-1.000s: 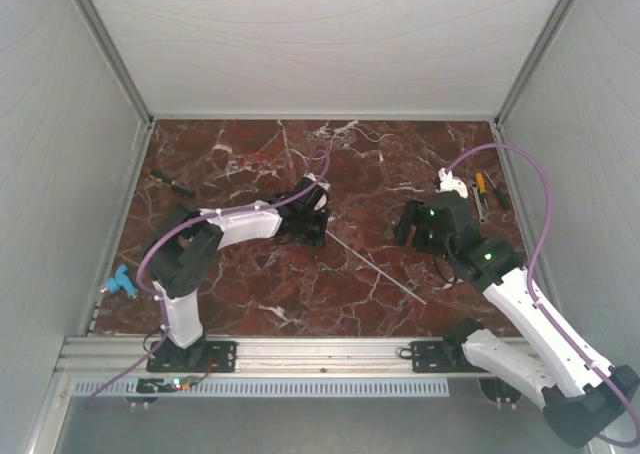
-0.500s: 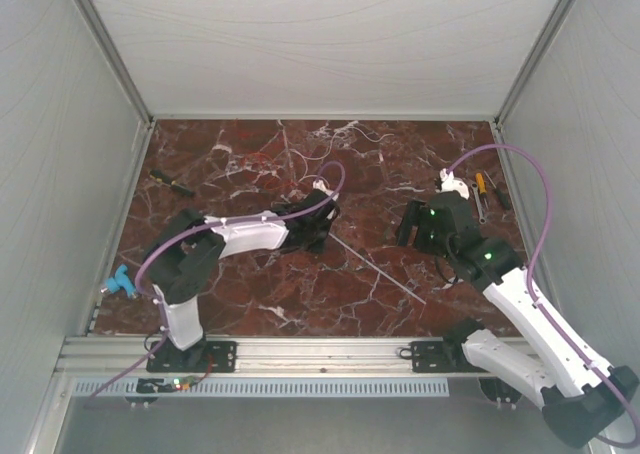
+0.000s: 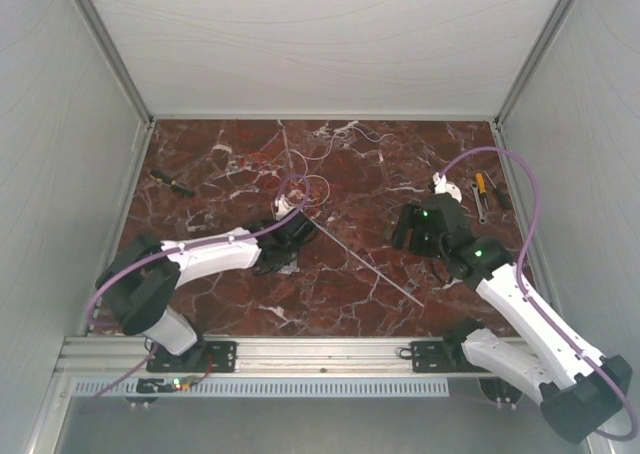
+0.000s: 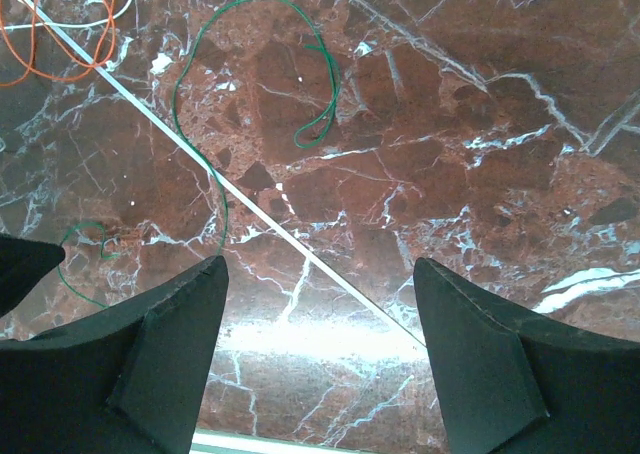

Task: Zip-tie the wires
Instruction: Adjust the cable at the center of the board, then pick up the cable at the center of the board.

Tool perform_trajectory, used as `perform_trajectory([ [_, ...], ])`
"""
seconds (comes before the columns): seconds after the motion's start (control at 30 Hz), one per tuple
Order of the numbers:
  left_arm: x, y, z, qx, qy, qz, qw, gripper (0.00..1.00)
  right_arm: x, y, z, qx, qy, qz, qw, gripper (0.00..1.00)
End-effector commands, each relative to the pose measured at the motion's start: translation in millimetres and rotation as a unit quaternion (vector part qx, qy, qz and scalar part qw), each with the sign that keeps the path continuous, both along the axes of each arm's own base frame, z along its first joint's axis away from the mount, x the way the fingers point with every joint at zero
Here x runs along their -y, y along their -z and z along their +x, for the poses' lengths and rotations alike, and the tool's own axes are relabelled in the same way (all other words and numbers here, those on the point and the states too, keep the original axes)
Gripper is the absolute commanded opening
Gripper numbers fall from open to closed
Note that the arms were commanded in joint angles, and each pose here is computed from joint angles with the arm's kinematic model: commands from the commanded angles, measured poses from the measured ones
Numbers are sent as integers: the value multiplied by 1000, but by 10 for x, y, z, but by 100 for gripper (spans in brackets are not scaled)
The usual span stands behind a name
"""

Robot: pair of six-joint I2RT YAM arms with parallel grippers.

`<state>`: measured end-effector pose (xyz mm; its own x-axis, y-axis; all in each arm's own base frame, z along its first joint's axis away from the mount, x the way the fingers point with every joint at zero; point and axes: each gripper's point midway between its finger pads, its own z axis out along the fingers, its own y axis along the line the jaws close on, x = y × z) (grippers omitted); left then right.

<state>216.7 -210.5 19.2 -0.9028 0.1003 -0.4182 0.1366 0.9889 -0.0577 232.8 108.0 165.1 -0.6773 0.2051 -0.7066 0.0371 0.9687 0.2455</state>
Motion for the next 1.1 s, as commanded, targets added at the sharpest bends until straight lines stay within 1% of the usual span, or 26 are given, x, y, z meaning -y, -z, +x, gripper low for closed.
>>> perform_trajectory([
  [0.0,-181,98,-163,-28,-64,21,997,0,-86,25,85,6,2,21,1000,73],
  [0.13,-323,145,-246,-35,-105,38,993,0,-97,43,105,6,5,23,1000,73],
  [0.23,-356,157,-265,-35,-111,42,992,0,-87,52,106,6,6,21,1000,73],
  [0.27,-357,154,-263,-35,-112,43,992,2,-81,54,104,6,6,20,1000,73],
  [0.3,-354,145,-264,-35,-110,42,992,6,-76,52,106,7,7,20,1000,73],
  [0.33,-346,133,-262,-35,-107,40,993,13,-65,49,106,7,9,19,1000,73],
  [0.43,-312,68,-263,-33,-99,27,994,43,-40,26,120,11,13,18,1000,73],
  [0.47,-307,41,-270,-33,-98,24,994,48,-27,9,127,14,15,18,1000,73],
  [0.53,-306,-44,-278,-30,-99,17,995,57,5,-9,136,16,18,16,1000,73],
  [0.63,-303,-244,-269,-17,-99,1,995,67,54,-61,152,24,23,14,999,73],
  [0.73,-341,-560,-176,23,-92,-7,995,80,102,-115,164,30,25,10,999,74],
  [0.8,-411,-796,-97,57,-89,-5,994,95,127,-155,177,34,26,7,999,74],
  [0.83,-447,-913,-48,73,-85,-4,994,99,142,-170,181,36,27,6,999,74],
  [0.97,-714,-1275,134,108,-90,-6,990,99,160,-222,197,42,27,6,999,74],
  [1.03,-834,-1418,228,115,-94,-29,988,99,169,-225,198,42,28,6,999,74],
  [1.07,-868,-1491,297,125,-92,-48,987,98,164,-230,198,42,28,7,999,74],
])
